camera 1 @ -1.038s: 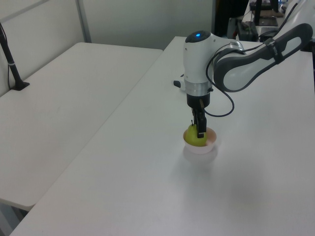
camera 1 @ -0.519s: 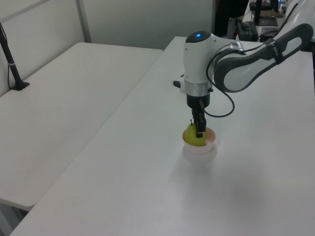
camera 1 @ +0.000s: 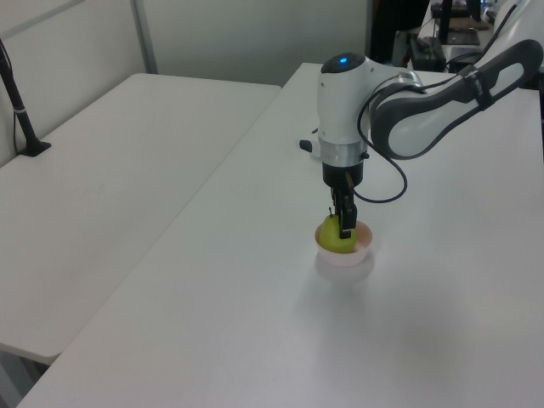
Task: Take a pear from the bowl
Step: 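Lift the green pear up out of the pink bowl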
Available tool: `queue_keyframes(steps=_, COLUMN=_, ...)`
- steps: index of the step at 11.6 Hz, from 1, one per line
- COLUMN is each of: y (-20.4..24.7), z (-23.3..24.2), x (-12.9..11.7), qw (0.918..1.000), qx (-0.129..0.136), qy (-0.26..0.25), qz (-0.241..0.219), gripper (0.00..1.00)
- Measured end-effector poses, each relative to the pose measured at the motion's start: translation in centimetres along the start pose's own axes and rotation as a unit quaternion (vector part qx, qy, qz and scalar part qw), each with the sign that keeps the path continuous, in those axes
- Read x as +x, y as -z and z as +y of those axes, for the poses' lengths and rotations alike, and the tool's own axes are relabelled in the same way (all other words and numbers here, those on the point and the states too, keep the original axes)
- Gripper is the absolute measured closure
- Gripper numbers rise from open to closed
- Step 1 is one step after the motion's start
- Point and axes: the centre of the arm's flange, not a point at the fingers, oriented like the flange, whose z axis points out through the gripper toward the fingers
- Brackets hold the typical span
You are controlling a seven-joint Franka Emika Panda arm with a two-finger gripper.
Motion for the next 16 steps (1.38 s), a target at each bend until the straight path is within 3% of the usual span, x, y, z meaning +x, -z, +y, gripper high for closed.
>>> queue_keyframes(steps=4, y=3.7, z=0.1, x=-0.6, qw=0.9999, qx=0.001, qy=-0.001, qz=0.016, gripper=0.47)
queue_keyframes(steps=8, y=10.2, z=2.8, x=-2.9, qw=0.9992, qx=0.002, qy=-0.024, qz=0.034, gripper=0.47)
queue_keyframes(steps=12, y=14.5, z=10.6, x=-6.5, qw=0.9963, qx=-0.003, qy=-0.067, qz=0.052, gripper=0.47)
queue_keyframes(steps=16, y=15.4, z=21.7, x=-12.2, qw=0.9957, qx=-0.010, qy=-0.081, qz=0.045, gripper=0.47)
